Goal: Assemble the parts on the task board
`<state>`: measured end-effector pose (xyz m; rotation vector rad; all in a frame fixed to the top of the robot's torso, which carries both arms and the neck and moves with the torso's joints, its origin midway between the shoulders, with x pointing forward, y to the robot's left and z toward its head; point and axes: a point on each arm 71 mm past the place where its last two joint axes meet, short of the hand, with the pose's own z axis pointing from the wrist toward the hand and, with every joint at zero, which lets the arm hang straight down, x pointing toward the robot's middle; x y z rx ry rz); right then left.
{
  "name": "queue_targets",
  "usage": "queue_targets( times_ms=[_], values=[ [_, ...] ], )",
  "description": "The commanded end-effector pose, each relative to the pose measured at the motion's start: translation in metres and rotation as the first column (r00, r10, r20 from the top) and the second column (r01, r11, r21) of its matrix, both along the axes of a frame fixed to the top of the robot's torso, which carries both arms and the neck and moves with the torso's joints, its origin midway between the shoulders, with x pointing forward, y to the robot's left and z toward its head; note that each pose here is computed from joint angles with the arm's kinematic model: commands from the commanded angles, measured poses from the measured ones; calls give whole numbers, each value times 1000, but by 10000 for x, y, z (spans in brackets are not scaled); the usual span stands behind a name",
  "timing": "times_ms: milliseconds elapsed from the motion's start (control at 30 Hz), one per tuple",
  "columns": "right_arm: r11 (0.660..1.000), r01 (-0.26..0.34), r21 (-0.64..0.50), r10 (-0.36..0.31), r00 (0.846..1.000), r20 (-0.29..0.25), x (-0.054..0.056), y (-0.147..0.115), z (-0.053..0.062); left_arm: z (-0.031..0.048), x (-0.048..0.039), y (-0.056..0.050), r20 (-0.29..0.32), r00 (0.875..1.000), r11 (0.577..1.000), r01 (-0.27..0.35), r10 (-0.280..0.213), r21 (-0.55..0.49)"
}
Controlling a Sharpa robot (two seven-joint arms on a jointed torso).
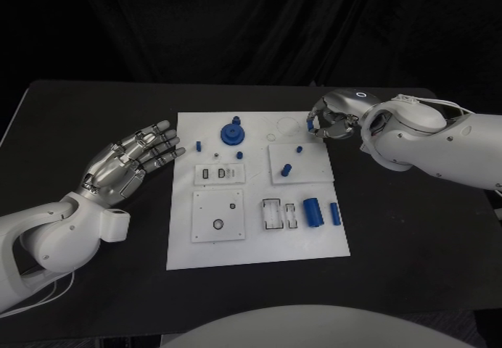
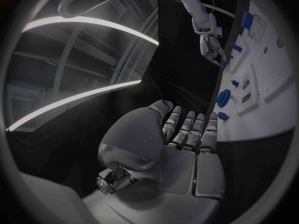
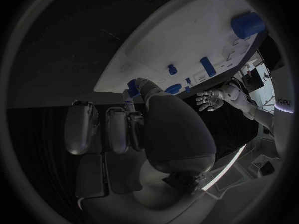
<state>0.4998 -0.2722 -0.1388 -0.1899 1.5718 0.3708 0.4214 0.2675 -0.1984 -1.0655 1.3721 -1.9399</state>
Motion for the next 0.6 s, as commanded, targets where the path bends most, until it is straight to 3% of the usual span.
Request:
queue_targets(
  times_ms=[33,300,500,600],
  values=[
    [999,-18,46,15,998,59,-33,45,48,120,-10,37,134,990,993,-31,46,-111],
    [987,-111,112,103,991,81,-163,288,92,120,-11,34,133,990,993,-31,45,-110],
    [963,-216,162,202,974,101,-328,577,131,120,-16,33,131,990,994,-32,46,-109],
    [950,-261,173,249,965,86,-414,744,132,121,-18,30,131,990,994,-33,47,-108]
  ],
)
